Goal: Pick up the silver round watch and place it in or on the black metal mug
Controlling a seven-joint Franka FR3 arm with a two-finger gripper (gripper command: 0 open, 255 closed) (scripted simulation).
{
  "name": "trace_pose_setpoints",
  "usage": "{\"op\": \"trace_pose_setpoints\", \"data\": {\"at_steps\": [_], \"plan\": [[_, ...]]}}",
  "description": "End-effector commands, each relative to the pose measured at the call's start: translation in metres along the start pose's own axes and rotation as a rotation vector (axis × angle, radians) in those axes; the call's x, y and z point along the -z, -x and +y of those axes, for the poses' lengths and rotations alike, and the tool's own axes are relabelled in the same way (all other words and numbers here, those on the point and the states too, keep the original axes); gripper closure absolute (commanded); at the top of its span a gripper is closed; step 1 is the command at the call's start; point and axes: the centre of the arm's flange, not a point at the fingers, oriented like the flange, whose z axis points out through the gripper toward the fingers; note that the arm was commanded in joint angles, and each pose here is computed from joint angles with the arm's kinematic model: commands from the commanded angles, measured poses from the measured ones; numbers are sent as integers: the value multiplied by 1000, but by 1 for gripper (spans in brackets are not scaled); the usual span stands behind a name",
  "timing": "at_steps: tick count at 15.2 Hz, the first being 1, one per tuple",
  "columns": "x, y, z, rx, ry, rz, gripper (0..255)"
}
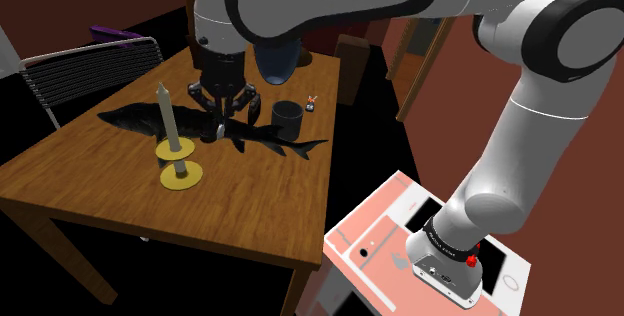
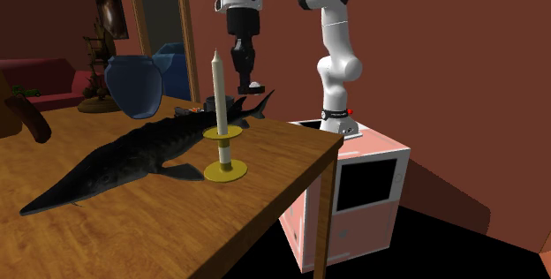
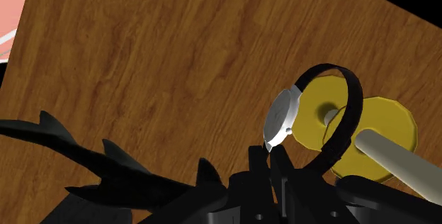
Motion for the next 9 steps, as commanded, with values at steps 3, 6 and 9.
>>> {"op": "trace_pose_setpoints", "data": {"at_steps": [3,6,9], "plan": [[15,-8,9,0,0,0,255],[19,-32,40,0,0,0,255],[22,-57,71,0,0,0,255]]}}
